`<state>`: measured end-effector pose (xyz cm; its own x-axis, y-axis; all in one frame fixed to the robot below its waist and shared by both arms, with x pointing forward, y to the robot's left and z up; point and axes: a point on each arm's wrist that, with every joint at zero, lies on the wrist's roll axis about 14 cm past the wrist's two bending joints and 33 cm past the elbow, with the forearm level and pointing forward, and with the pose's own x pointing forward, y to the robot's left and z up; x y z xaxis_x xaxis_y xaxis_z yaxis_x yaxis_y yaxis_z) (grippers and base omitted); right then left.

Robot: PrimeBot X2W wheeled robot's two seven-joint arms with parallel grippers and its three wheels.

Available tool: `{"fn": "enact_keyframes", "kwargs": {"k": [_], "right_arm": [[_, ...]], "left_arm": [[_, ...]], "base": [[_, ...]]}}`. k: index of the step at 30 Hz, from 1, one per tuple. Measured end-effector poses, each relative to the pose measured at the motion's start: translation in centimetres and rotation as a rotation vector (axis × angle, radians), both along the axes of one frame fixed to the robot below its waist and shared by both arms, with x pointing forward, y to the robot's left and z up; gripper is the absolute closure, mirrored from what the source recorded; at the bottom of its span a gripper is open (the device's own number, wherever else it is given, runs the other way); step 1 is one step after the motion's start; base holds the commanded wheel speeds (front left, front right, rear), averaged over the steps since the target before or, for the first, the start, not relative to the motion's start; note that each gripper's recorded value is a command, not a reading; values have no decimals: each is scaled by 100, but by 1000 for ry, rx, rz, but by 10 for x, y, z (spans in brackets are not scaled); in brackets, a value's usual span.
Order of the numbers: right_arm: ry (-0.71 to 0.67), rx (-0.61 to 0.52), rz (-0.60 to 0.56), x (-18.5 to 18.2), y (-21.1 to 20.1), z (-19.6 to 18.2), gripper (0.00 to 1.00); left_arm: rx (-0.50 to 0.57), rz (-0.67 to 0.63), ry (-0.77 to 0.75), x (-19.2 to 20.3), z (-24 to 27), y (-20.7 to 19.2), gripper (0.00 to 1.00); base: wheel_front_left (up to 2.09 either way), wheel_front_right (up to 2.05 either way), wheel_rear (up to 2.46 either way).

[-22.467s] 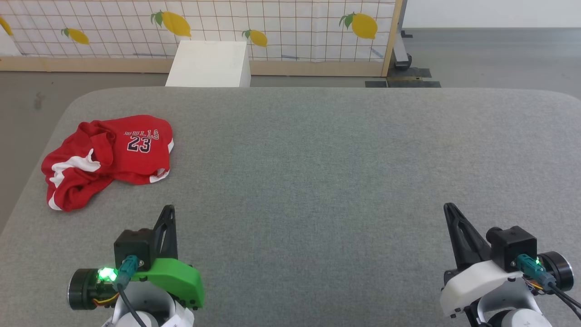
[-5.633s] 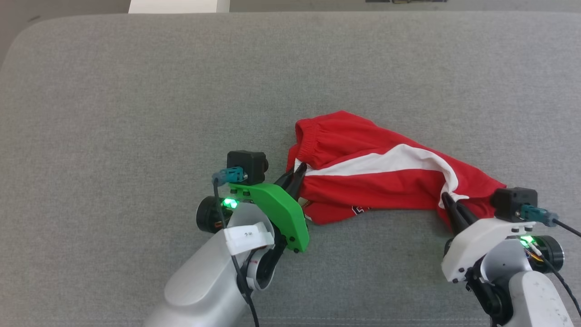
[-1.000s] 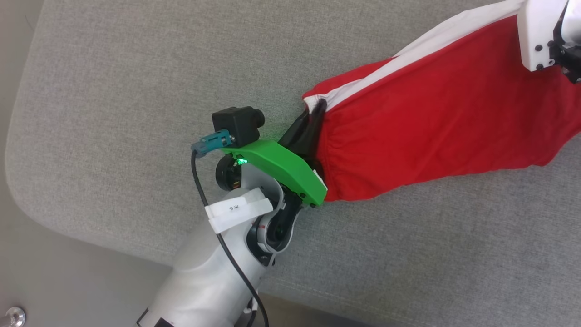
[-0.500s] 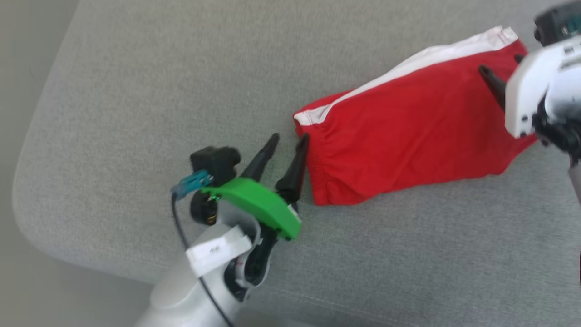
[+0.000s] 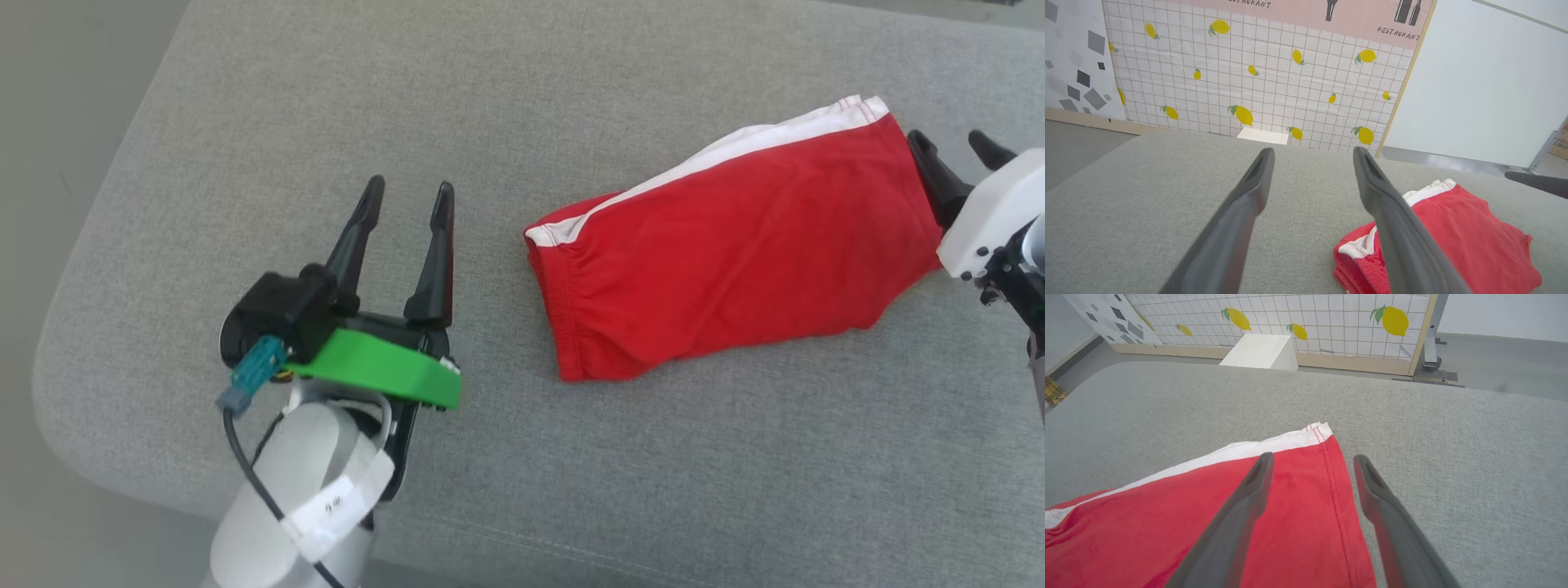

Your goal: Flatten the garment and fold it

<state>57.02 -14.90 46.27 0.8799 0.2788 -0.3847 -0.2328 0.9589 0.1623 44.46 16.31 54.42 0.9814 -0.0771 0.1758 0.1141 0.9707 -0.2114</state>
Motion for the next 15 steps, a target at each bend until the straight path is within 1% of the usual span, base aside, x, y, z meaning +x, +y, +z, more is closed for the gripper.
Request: {"fn": "enact_keyframes", "kwargs": {"k": [4,7,15], "right_arm": [[67,20,-45,0,-6,-21,0],[125,12,-76,5,-11,-35,0],[291,-56,-108,17,-17,-70,0]], "left_arm": [[33,18,-9,-4,-5,8,0],[47,37,-5,-5,-9,16,0],[70,86,17,-4,-21,36,0]], "base": [[0,0,0],[0,0,0],[0,0,0]]}}
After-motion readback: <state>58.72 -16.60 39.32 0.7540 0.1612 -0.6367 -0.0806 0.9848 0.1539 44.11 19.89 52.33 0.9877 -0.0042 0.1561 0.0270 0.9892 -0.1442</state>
